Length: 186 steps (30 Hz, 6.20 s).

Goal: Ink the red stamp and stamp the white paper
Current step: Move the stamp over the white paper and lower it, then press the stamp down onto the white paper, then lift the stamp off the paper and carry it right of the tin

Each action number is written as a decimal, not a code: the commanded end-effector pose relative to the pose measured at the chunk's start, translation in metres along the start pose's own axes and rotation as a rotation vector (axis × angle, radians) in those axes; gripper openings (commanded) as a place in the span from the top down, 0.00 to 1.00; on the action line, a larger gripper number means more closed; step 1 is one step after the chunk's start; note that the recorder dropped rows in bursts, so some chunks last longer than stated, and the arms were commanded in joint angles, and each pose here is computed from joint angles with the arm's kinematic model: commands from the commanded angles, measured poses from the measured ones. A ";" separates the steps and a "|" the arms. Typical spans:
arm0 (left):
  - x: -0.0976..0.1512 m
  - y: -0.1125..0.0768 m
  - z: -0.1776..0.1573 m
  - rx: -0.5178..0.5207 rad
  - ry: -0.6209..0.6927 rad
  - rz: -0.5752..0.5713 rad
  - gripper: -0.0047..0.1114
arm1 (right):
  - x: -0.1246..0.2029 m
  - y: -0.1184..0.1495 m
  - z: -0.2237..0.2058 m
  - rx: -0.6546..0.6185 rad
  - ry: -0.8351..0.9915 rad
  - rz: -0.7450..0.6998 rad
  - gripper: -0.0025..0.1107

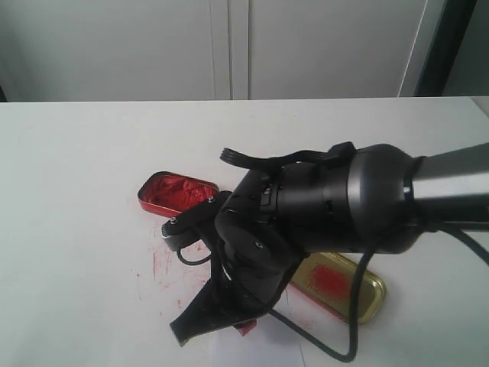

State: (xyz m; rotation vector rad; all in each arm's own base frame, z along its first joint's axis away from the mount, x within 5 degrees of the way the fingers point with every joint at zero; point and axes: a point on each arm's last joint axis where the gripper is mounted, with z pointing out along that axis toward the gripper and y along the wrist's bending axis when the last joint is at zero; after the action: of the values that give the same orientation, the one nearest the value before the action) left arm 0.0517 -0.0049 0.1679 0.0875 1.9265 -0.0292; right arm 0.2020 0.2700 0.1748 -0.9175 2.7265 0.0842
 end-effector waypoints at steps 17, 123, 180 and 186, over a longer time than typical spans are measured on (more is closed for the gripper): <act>0.001 0.000 0.000 -0.002 -0.005 -0.002 0.96 | -0.014 -0.020 0.007 -0.052 0.106 0.102 0.98; 0.001 0.000 0.000 -0.002 -0.005 -0.002 0.96 | -0.006 -0.130 -0.043 -0.507 -0.201 0.342 0.98; 0.001 0.000 0.000 -0.002 -0.005 -0.002 0.96 | -0.036 -0.194 0.049 -0.722 -0.387 0.557 0.98; 0.001 0.000 0.000 -0.002 -0.005 -0.002 0.96 | -0.041 -0.197 0.058 -0.725 -0.383 0.565 0.98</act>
State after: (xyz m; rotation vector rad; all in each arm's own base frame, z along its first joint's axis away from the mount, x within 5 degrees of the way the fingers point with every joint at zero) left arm 0.0518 -0.0049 0.1681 0.0873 1.9248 -0.0290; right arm 0.3607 0.1450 0.1357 -0.1789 2.5089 1.2517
